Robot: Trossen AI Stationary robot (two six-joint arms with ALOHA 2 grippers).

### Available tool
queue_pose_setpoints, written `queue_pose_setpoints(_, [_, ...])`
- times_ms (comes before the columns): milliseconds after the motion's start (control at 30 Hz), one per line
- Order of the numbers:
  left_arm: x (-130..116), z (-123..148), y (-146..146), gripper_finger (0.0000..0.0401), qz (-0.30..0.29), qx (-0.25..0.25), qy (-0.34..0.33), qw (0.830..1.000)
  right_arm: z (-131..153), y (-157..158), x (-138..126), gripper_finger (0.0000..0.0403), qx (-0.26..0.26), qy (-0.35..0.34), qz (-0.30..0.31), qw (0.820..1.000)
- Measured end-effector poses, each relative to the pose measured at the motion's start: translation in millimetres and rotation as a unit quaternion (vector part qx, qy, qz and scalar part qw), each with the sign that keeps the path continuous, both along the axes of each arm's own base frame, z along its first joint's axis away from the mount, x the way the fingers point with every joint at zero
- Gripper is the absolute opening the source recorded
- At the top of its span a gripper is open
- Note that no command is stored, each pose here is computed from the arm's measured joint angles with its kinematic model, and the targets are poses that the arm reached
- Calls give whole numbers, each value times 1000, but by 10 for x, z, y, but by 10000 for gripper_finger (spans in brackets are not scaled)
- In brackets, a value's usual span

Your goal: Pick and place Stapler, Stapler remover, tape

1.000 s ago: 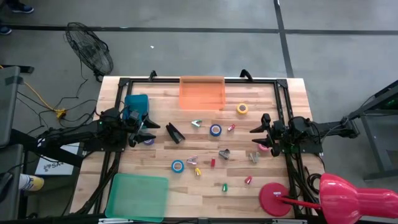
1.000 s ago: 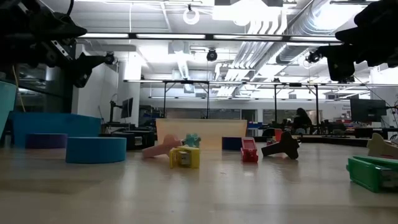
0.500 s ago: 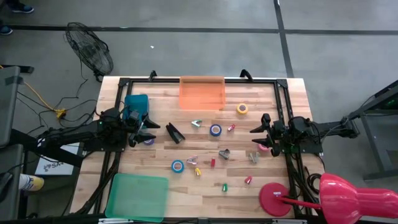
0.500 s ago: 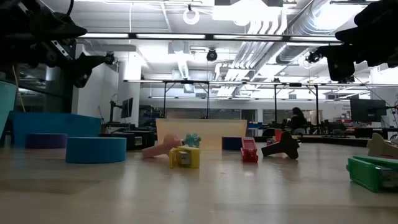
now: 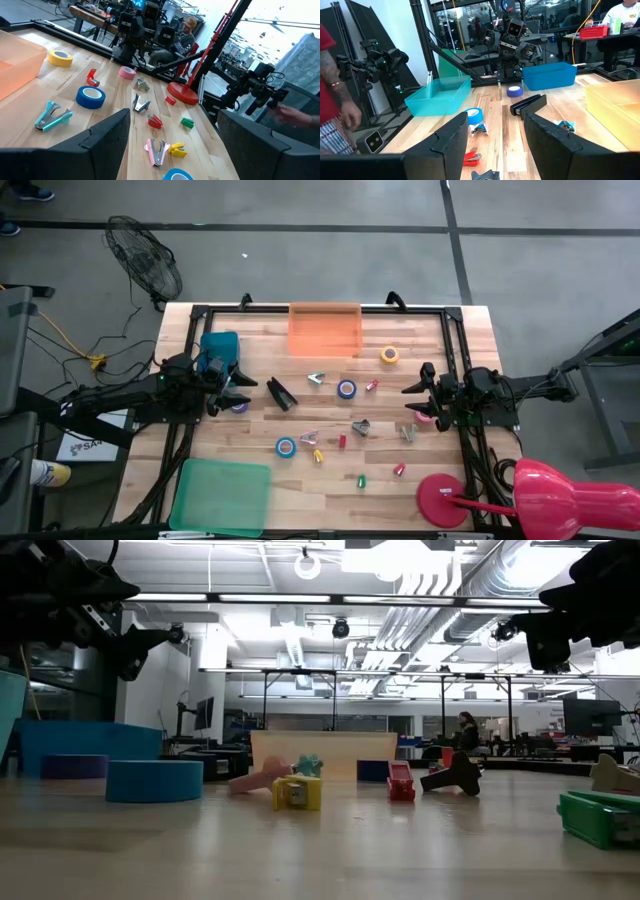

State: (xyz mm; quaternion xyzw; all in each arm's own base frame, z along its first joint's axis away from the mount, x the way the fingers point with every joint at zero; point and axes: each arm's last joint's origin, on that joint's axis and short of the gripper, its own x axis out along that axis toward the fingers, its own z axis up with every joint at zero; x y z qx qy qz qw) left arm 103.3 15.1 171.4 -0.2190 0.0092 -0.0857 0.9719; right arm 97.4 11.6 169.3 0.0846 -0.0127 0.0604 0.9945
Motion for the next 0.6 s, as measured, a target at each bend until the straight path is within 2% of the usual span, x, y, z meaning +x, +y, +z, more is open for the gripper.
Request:
queue_pose_setpoints(333, [0,0,0,295,0,0,0,1000,0,0,0,185,-3,0,-1,1000])
queue_pose_setpoints(600, [0,-1,0,295,0,0,0,1000,9,-44,1,185,-75,-7,-79,994])
